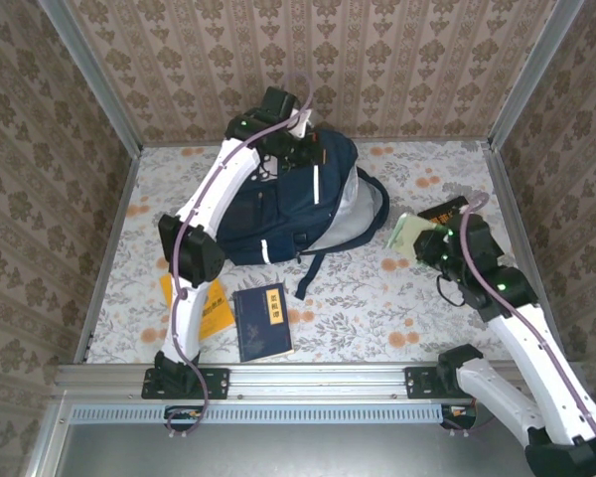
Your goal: Pack the student bag
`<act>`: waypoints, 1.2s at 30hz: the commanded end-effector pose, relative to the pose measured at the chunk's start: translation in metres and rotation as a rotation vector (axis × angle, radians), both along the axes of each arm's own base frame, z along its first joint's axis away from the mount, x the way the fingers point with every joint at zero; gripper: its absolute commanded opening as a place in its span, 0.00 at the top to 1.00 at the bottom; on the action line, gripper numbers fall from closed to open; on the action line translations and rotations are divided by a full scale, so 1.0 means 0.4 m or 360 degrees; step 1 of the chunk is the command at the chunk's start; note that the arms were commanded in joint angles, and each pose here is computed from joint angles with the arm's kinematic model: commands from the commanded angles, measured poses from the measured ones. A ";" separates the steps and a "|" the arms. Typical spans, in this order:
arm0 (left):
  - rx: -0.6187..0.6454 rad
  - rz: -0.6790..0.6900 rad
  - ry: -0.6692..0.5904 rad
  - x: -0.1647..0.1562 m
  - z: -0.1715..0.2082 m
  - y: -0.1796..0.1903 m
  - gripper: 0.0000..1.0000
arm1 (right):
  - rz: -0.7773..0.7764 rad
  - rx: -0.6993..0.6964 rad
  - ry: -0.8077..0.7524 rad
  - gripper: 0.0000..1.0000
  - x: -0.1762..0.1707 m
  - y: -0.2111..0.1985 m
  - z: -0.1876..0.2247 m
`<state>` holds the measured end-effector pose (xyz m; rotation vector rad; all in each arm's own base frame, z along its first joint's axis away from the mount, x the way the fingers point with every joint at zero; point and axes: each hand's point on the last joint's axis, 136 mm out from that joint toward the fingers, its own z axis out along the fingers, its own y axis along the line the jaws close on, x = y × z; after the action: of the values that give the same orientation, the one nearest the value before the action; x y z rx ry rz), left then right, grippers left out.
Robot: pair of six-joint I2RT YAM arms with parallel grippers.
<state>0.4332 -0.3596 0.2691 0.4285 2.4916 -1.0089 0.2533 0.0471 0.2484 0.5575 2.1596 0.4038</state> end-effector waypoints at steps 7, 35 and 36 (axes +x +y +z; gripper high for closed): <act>-0.0425 -0.0390 -0.0383 -0.142 0.318 -0.017 1.00 | 0.0040 -0.0017 -0.0307 1.00 0.032 -0.001 0.174; -0.0670 -0.0552 -0.0353 -0.170 0.371 -0.012 1.00 | 0.0905 0.0886 0.0293 0.95 0.370 0.454 -0.121; -0.0669 -0.0546 -0.0349 -0.167 0.369 -0.012 1.00 | 0.0895 0.0864 0.0344 0.95 0.378 0.471 -0.143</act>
<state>0.3842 -0.3658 0.3308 0.6502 2.3107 -1.4086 0.3954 0.2194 0.1813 0.3342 2.3899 1.3343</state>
